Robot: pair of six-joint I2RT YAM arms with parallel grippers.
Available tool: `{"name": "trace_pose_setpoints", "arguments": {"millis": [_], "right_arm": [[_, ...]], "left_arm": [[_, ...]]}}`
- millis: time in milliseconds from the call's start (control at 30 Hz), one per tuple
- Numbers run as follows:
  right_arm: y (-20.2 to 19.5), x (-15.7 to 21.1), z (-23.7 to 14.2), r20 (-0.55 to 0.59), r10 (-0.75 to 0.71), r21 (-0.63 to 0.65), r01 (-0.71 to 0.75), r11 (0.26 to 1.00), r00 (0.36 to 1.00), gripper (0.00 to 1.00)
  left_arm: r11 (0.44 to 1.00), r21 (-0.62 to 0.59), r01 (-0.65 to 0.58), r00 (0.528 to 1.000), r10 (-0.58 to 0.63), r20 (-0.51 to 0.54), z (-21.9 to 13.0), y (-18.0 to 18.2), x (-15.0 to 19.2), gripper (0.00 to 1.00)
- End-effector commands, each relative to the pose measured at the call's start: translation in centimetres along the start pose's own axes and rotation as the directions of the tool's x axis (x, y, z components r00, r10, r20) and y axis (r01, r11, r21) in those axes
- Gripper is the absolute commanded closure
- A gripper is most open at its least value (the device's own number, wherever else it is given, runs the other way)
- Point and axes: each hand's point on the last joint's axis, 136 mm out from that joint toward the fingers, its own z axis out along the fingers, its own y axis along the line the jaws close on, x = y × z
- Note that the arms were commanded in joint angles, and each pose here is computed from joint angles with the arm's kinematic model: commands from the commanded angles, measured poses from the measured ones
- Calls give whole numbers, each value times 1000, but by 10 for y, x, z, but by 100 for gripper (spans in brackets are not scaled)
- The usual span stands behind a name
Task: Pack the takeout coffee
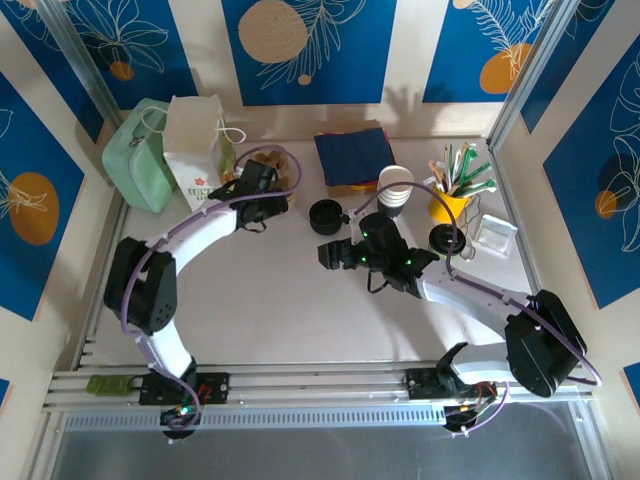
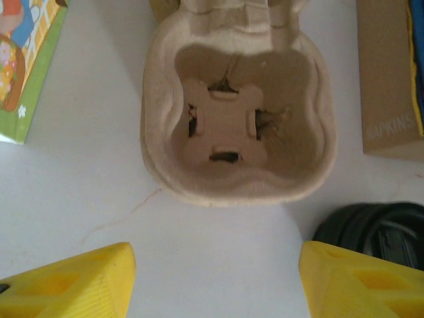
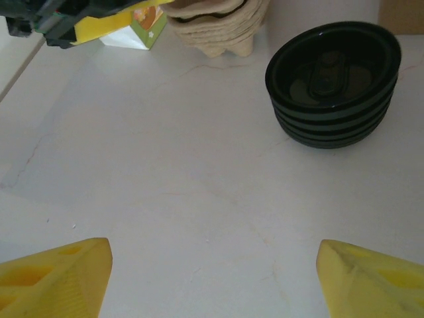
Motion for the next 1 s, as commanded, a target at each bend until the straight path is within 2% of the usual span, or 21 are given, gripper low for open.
{"name": "trace_pose_setpoints", "arguments": {"millis": [0, 400, 767, 967], "right_arm": [[-3, -14, -7, 65, -27, 30, 25, 999, 998, 19], [-20, -7, 7, 33, -25, 89, 22, 996, 999, 19], [-19, -7, 7, 36, -22, 85, 19, 996, 999, 19], [-18, -6, 10, 16, -16, 81, 15, 997, 1000, 19]], "left_arm": [[998, -12, 66, 994, -65, 90, 7, -1, -28, 35], [986, -60, 154, 978, -144, 151, 26, 12, -38, 36], [980, -28, 195, 970, -188, 153, 38, 11, -39, 48], [976, -19, 218, 966, -213, 149, 43, 15, -35, 49]]}}
